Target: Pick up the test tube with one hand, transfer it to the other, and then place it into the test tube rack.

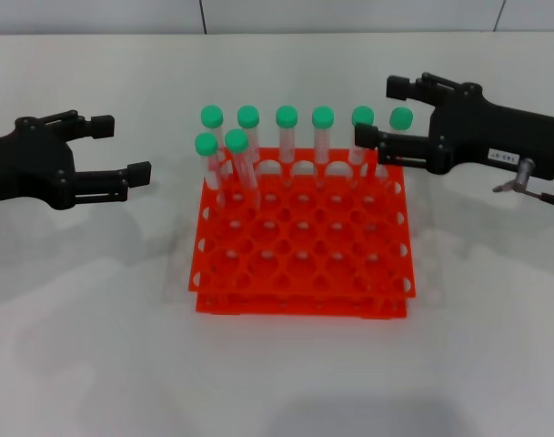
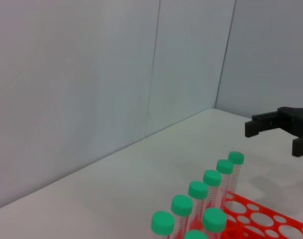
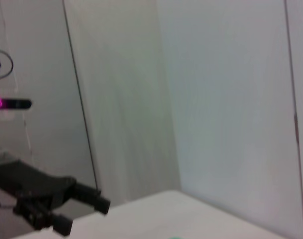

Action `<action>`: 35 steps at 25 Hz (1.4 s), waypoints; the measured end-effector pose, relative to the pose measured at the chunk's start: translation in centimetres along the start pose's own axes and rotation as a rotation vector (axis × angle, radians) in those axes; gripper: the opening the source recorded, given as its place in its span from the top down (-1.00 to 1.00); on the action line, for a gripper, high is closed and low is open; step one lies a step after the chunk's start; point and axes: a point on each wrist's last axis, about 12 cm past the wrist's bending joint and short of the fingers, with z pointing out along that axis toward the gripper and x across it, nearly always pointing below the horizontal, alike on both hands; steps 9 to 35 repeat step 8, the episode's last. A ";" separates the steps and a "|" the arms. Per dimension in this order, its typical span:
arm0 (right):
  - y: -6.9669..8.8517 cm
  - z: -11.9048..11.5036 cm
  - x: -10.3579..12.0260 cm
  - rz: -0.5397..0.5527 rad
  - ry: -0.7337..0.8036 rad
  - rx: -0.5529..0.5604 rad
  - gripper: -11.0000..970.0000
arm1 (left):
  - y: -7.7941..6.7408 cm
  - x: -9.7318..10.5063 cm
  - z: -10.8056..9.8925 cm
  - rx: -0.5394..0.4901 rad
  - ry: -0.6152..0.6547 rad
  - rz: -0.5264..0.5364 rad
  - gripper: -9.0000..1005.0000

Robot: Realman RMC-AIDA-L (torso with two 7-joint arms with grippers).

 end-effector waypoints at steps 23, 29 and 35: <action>0.0 -1.4 -0.2 0.015 0.083 -0.045 -0.79 | -0.6 -0.2 0.0 0.049 -0.021 0.006 -0.78; 0.0 -1.4 -0.2 0.015 0.083 -0.045 -0.79 | -0.6 -0.2 0.0 0.049 -0.021 0.006 -0.78; 0.0 -1.4 -0.2 0.015 0.083 -0.045 -0.79 | -0.6 -0.2 0.0 0.049 -0.021 0.006 -0.78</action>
